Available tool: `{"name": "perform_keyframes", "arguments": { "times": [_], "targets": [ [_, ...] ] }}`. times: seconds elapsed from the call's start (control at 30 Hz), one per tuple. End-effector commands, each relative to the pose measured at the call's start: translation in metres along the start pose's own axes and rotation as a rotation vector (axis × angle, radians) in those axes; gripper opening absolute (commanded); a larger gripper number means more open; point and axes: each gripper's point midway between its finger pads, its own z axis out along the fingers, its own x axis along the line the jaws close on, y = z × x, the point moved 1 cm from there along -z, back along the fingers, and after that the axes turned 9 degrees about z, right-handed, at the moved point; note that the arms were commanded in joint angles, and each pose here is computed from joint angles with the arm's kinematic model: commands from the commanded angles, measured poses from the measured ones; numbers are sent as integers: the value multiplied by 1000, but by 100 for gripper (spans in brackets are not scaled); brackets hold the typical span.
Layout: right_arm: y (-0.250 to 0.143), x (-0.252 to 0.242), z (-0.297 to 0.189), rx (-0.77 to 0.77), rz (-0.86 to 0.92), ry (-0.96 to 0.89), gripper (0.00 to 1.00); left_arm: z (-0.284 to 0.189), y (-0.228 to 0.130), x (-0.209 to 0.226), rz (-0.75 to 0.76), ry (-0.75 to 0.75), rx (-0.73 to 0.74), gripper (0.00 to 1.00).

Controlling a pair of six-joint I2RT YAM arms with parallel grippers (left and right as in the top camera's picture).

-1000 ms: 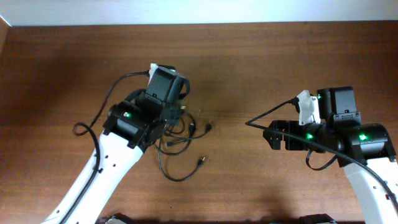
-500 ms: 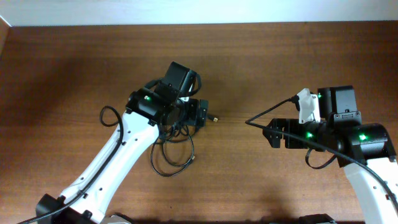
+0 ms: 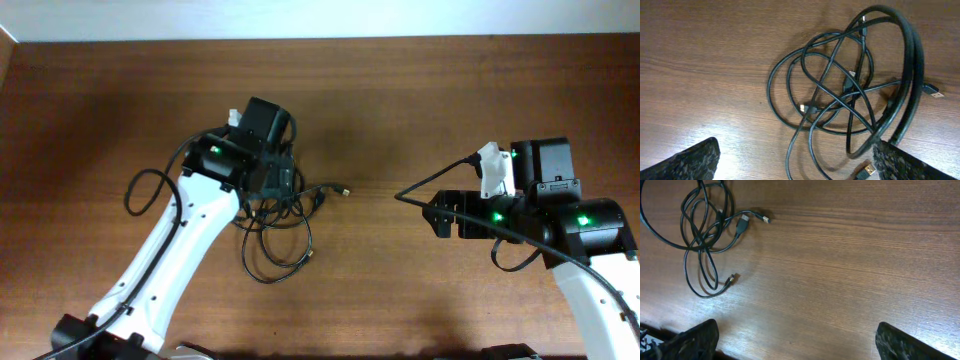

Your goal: Untangle cables

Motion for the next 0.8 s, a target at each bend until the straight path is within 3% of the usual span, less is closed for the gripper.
{"name": "perform_keyframes", "arguments": {
  "times": [0.0,0.07,0.27,0.33,0.43,0.5,0.57,0.67,0.73,0.77],
  "targets": [
    [2,-2,1,-3,3,-13,99,-7,5,6,-17,12,-30,99],
    [2,-4,5,13,9,-18,99,7,4,2,-4,20,9,99],
    [2,-8,16,53,22,-30,99,63,-2,-62,77,-186,147,99],
    [2,-8,16,53,22,-30,99,74,-12,-111,165,-350,196,99],
    [2,-8,16,53,22,-30,99,49,-25,-190,360,-613,147,99],
    [2,-8,16,53,23,-31,99,35,-38,-225,471,-619,98,99],
    [0,-8,16,63,26,-34,99,36,-43,-227,507,-541,79,99],
    [-1,-11,16,63,23,-49,99,33,-34,-215,431,-537,78,97],
    [0,-11,16,62,22,-49,99,16,-21,-204,405,-545,21,98],
    [0,-11,16,61,23,-49,99,-6,0,-177,362,-479,-84,99]
  ]
}}
